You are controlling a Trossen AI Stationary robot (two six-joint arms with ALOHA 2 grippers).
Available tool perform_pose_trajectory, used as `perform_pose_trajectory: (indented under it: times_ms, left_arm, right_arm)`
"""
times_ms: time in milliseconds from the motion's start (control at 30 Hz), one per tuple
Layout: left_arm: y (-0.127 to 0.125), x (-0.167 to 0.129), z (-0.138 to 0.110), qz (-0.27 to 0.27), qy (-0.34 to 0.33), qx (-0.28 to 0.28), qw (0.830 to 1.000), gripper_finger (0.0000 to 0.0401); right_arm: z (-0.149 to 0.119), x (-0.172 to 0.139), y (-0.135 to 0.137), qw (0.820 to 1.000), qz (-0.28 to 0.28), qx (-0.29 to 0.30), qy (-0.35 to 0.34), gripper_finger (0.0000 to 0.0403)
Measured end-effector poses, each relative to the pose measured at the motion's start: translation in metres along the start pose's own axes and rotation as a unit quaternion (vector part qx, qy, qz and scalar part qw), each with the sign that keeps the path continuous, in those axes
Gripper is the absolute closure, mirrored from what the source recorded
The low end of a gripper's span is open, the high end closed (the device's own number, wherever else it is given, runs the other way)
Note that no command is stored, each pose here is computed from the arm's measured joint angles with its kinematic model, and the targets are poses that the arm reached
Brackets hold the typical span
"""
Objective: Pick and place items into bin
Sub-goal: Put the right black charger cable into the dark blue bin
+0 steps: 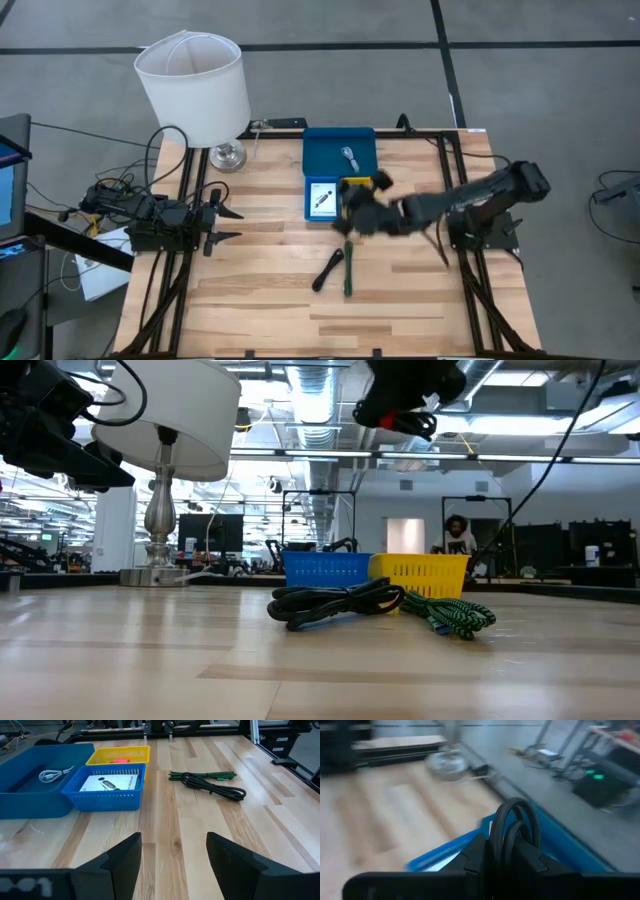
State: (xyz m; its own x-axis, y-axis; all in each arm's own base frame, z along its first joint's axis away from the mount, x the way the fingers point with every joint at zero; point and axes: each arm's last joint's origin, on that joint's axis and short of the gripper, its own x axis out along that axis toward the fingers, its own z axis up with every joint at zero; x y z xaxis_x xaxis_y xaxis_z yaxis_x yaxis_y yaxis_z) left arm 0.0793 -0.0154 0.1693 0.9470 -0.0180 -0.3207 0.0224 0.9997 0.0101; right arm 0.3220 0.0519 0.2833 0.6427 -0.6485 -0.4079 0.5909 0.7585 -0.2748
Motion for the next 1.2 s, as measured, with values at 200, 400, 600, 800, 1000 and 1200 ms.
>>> perform_pose_trajectory:
  times_ms: [200,400,600,800,1000,1200]
  left_arm:
    - [0.0,0.0,0.0,0.0,0.0,0.0,1.0,0.0189]
    - [0.0,0.0,0.0,0.0,0.0,0.0,1.0,0.0189]
    - [0.0,0.0,0.0,0.0,-0.001,0.0,1.0,0.0189]
    - [0.0,0.0,0.0,-0.002,-0.001,0.0,1.0,0.0189]
    - [0.0,0.0,0.0,-0.001,-0.001,0.0,1.0,0.0189]
    - [0.0,0.0,0.0,-0.001,-0.001,0.0,1.0,0.0189]
  right_arm:
    - [0.016,0.036,-0.057,0.997,-0.081,0.003,0.01,0.0351]
    - [0.015,0.079,-0.103,0.995,-0.087,0.018,0.046,0.0351]
    - [0.007,0.117,-0.133,0.996,-0.029,0.045,0.065,0.0351]
    - [-0.007,0.144,-0.144,0.995,0.003,0.046,0.087,0.0351]
    - [-0.021,0.163,-0.14,0.993,0.006,0.042,0.11,0.0339]
    - [-0.033,0.175,-0.133,0.991,0.006,0.035,0.129,0.0325]
